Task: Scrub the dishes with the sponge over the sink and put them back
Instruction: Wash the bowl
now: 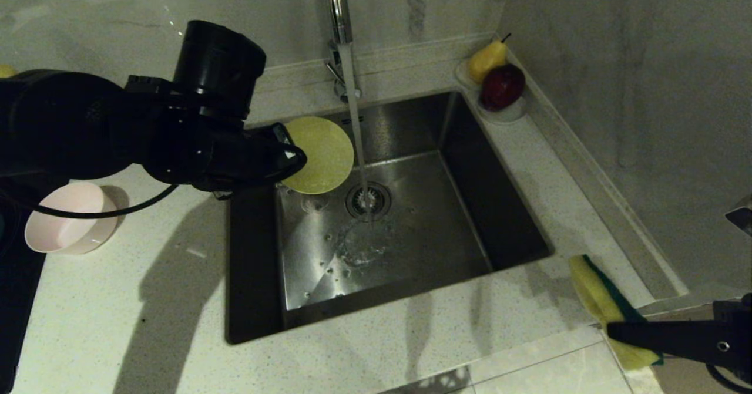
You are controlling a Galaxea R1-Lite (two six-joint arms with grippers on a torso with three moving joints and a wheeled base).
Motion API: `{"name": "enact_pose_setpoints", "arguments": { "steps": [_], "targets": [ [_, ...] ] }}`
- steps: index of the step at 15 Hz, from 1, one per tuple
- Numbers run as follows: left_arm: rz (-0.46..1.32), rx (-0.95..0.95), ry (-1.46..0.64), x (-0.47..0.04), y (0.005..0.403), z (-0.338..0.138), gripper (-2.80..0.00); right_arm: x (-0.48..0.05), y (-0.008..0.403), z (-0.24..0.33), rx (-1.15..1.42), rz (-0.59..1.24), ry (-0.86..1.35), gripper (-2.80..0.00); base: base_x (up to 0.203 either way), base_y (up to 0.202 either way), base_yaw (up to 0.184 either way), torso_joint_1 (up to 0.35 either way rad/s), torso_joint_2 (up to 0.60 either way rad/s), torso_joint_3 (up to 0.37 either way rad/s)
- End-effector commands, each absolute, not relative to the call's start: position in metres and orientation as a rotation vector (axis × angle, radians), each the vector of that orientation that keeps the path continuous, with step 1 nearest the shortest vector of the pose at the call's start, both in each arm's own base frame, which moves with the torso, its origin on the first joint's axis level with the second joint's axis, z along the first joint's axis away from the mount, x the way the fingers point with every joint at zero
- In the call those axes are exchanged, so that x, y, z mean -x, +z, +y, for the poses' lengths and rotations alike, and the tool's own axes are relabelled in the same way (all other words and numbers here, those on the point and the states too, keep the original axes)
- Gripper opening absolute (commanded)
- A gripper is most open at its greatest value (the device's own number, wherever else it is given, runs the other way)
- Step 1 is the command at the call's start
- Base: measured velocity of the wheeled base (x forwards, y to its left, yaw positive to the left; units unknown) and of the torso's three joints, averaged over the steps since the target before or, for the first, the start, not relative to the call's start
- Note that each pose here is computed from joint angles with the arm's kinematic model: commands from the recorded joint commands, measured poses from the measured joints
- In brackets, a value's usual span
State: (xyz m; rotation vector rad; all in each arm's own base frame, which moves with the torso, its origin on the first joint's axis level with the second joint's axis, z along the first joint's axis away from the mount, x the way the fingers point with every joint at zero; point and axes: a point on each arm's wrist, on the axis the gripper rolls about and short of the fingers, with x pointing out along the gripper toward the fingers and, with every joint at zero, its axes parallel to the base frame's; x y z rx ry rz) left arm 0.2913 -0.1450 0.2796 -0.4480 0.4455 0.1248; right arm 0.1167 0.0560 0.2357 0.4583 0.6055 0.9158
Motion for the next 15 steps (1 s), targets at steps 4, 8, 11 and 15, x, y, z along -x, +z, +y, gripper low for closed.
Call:
{"name": "enact_pose_setpoints", "arguments": {
  "steps": [4, 8, 11, 15],
  "targets": [
    [0.205, 0.310, 0.131, -0.270, 0.287, -0.131, -2.80, -0.116, 0.235, 0.056, -0.462, 0.611, 0.919, -2.80, 0.000, 0.000, 0.000, 0.000, 0.00, 0.000],
    [-0.046, 0.221, 0.102, -0.253, 0.292, -0.121, -2.80, -0.119, 0.236, 0.059, -0.460, 0.618, 0.929, -2.80, 0.000, 0.000, 0.000, 0.000, 0.00, 0.000],
    [-0.199, 0.184, 0.077, -0.246, 0.293, -0.118, -2.80, -0.121, 0.234, 0.059, -0.462, 0.630, 0.926, -2.80, 0.000, 0.000, 0.000, 0.000, 0.00, 0.000],
    [-0.299, 0.087, -0.057, -0.224, 0.288, -0.109, -2.80, -0.125, 0.231, 0.061, -0.463, 0.648, 0.926, -2.80, 0.000, 0.000, 0.000, 0.000, 0.00, 0.000]
  ]
}}
